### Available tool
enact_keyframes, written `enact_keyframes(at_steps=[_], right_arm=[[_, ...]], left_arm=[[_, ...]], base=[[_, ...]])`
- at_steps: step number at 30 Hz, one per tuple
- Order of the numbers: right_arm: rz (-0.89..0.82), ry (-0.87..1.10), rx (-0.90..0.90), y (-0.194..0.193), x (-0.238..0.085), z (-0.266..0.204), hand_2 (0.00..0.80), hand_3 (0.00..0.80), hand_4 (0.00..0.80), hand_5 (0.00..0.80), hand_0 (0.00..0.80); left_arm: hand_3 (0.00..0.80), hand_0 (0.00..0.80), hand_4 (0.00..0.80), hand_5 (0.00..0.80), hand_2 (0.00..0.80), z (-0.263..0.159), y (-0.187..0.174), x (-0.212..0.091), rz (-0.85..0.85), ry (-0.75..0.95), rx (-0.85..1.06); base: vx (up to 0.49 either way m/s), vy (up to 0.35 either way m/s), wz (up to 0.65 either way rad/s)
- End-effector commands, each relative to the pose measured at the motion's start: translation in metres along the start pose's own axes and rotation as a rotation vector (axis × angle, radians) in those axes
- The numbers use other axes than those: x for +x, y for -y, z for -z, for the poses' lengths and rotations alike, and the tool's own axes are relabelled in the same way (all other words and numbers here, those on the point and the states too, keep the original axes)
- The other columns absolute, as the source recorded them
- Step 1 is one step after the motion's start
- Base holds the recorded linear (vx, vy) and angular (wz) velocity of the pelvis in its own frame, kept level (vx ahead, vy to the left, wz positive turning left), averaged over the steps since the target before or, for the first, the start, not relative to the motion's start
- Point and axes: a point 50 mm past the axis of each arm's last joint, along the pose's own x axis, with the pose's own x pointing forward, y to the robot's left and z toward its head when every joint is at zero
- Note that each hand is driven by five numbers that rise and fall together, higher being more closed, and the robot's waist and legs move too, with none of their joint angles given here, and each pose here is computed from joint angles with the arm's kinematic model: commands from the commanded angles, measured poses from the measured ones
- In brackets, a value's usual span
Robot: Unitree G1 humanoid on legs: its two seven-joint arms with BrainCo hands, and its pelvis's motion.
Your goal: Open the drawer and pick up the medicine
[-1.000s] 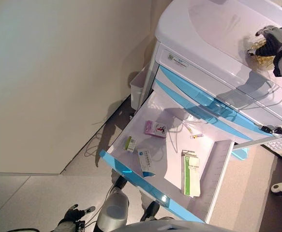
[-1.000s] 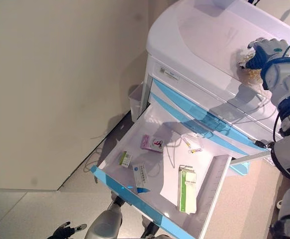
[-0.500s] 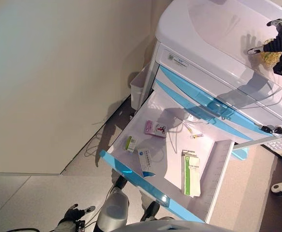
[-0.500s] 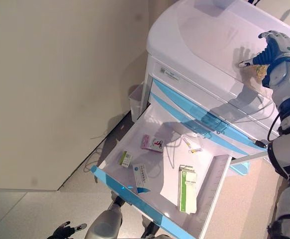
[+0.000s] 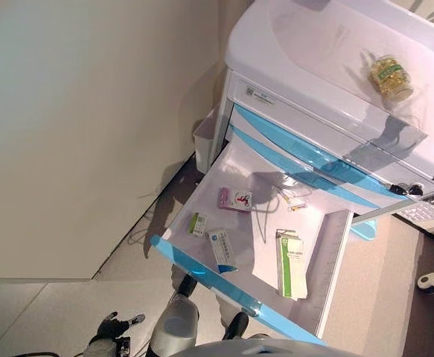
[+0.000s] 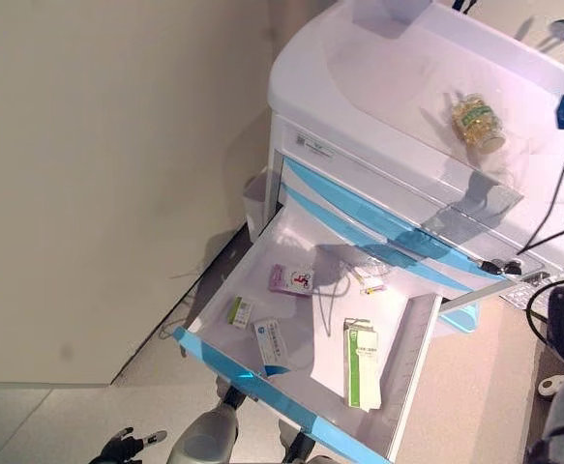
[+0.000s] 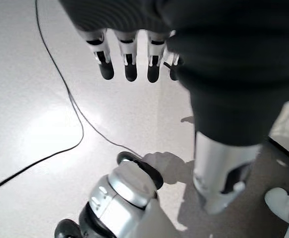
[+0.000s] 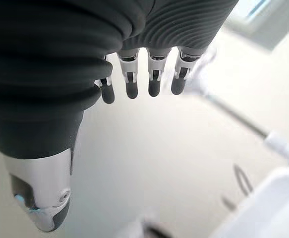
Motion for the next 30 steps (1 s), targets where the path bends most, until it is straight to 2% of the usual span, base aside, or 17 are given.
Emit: enact_keyframes(at_steps=[1,5,6,8,9,10,12,13,14,17,18,19,20,21,23,29,30], right_arm=[[0.071,0.079,0.15,0.027,0.001,-0.008,0.0,0.0,0.0,0.0,0.0],[0.081,-0.002,0.278,0.04,-0.014,0.022,0.0,0.0,0.0,0.0,0.0],[0.036,-0.057,0.336,0.034,-0.033,0.044,0.0,0.0,0.0,0.0,0.0],[0.005,-0.095,0.342,0.032,-0.046,0.058,0.0,0.0,0.0,0.0,0.0],[-0.006,-0.143,0.373,0.033,-0.062,0.074,0.0,0.0,0.0,0.0,0.0],[-0.013,-0.233,0.398,0.035,-0.099,0.104,0.0,0.0,0.0,0.0,0.0],[0.0,-0.262,0.402,0.04,-0.117,0.114,0.0,0.0,0.0,0.0,0.0],[0.026,-0.332,0.349,0.058,-0.15,0.134,0.0,0.0,0.0,0.0,0.0],[0.027,-0.334,0.348,0.058,-0.151,0.135,0.0,0.0,0.0,0.0,0.0],[0.045,-0.554,0.226,0.07,-0.217,0.176,0.0,0.0,0.0,0.0,0.0],[0.045,-0.555,0.226,0.07,-0.218,0.176,0.0,0.0,0.0,0.0,0.0],[0.038,-0.687,0.174,0.072,-0.253,0.196,0.0,0.0,0.0,0.0,0.0],[0.037,-0.688,0.173,0.072,-0.253,0.196,0.0,0.0,0.0,0.0,0.0],[-0.007,-0.807,0.104,0.071,-0.284,0.21,0.0,0.0,0.0,0.0,0.0],[-0.078,-0.933,0.026,0.072,-0.317,0.223,0.0,0.0,0.0,0.0,0.0],[-0.306,-1.234,-0.122,0.054,-0.391,0.246,0.0,0.0,0.0,0.0,0.0],[-0.307,-1.233,-0.121,0.053,-0.39,0.246,0.0,0.0,0.0,0.0,0.0]], left_arm=[[0.0,0.0,0.0,0.0,0.0,0.024,-0.006,-0.005,-0.02,-0.065,0.083],[0.0,0.0,0.0,0.0,0.0,0.031,-0.007,-0.006,-0.018,-0.097,0.082],[0.0,0.0,0.0,0.0,0.0,0.036,-0.002,-0.007,-0.01,-0.118,0.067],[0.0,0.0,0.0,0.0,0.0,0.039,-0.001,-0.008,-0.006,-0.126,0.076],[0.0,0.0,0.0,0.0,0.0,0.043,-0.001,-0.009,-0.005,-0.136,0.088],[0.0,0.0,0.0,0.0,0.0,0.048,0.002,-0.011,0.007,-0.15,0.116],[0.0,0.0,0.0,0.0,0.0,0.051,0.001,-0.012,0.006,-0.164,0.123],[0.0,0.0,0.0,0.0,0.0,0.055,0.004,-0.013,0.022,-0.166,0.152],[0.0,0.0,0.0,0.0,0.0,0.056,0.003,-0.013,0.021,-0.167,0.154],[0.0,0.0,0.0,0.0,0.0,0.062,0.009,-0.016,0.058,-0.176,0.216],[0.0,0.0,0.0,0.0,0.0,0.062,0.009,-0.016,0.058,-0.176,0.217],[0.0,0.0,0.0,0.0,0.0,0.065,0.012,-0.017,0.072,-0.182,0.23],[0.0,0.0,0.0,0.0,0.0,0.066,0.012,-0.017,0.072,-0.183,0.23],[0.0,0.0,0.0,0.0,0.0,0.067,0.014,-0.018,0.08,-0.182,0.237],[0.0,0.0,0.0,0.0,0.0,0.069,0.016,-0.019,0.091,-0.181,0.242],[0.0,0.0,0.0,0.0,0.0,0.069,0.021,-0.02,0.126,-0.166,0.335],[0.0,0.0,0.0,0.0,0.0,0.069,0.021,-0.02,0.125,-0.166,0.334]], base=[[-0.013,0.012,-0.28],[-0.02,0.006,-0.28],[-0.026,0.003,-0.31],[-0.019,0.004,-0.36],[-0.065,0.001,-0.68],[-0.026,-0.005,-0.74],[-0.049,-0.007,-0.6],[-0.028,-0.009,-0.47],[0.003,-0.019,-0.33],[-0.028,-0.028,-0.33],[-0.067,-0.011,-0.07],[-0.021,-0.006,-0.09],[-0.051,-0.014,-0.21],[-0.009,-0.015,-0.21],[-0.048,-0.016,-0.07],[-0.034,-0.001,-0.02],[-0.037,-0.005,-0.06]])
